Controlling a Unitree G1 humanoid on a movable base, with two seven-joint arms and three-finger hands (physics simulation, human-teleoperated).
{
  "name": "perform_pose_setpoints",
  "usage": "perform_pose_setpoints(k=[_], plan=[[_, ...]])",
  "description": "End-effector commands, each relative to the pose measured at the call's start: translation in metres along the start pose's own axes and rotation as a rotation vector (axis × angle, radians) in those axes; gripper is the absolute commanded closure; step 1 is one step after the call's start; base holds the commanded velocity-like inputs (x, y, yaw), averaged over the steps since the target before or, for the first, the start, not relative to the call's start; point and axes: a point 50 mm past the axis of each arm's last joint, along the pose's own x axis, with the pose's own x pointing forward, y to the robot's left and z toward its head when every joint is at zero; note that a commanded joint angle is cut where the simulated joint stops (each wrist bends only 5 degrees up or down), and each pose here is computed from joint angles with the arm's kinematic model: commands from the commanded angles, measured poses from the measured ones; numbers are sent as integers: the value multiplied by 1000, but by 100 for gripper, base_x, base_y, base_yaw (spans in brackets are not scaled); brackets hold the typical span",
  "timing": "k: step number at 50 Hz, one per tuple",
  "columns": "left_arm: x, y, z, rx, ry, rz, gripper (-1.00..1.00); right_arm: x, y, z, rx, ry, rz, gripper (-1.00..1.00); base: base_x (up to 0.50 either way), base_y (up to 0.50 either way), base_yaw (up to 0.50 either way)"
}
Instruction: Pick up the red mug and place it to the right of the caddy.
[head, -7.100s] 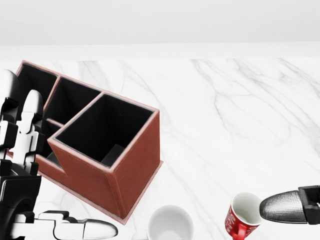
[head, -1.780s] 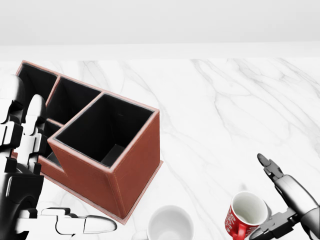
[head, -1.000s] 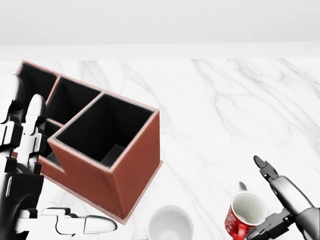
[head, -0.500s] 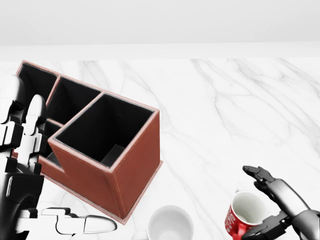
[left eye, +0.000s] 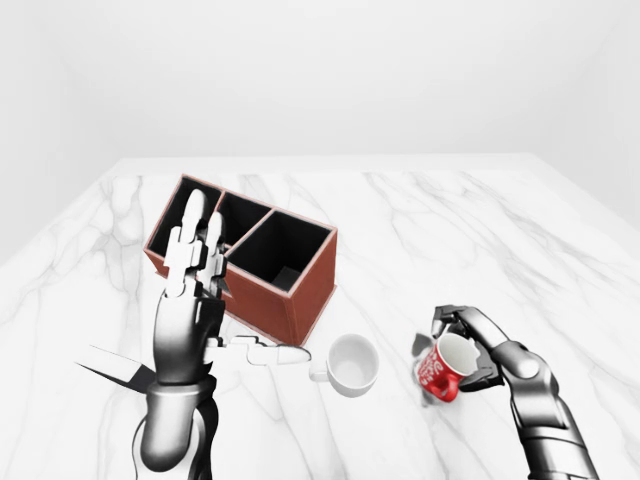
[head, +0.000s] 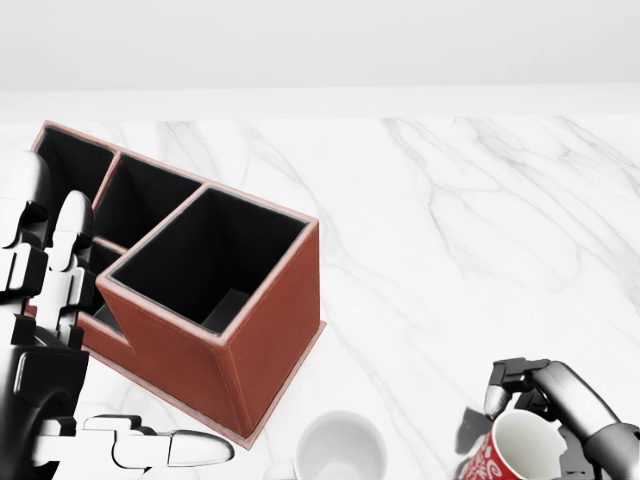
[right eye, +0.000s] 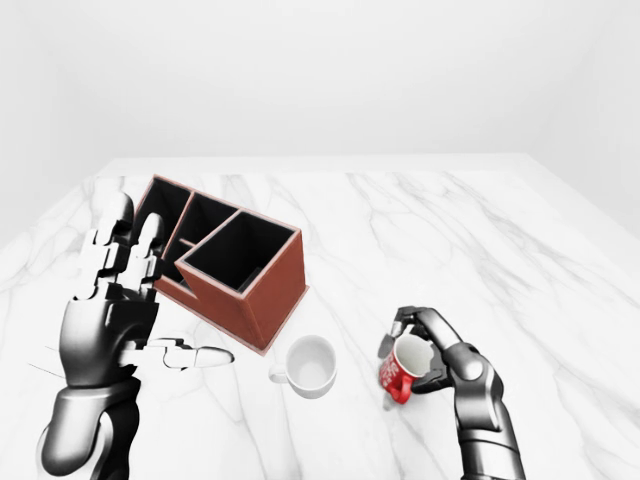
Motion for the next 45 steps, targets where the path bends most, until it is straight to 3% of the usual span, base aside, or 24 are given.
perform_pose_setpoints(k=[1, 29, 45], plan=[[0, 0, 1, 1, -6, -1, -100, -3, -3, 4, -12, -15, -14, 100, 0, 0, 0], [-1, 0, 8, 1, -31, 1, -100, -34, -36, 107, -315, -330, -102, 100, 0, 0, 0], [0, 1, 7, 1, -30, 2, -100, -28, -32, 157, -461, -426, -134, 100, 0, 0, 0]])
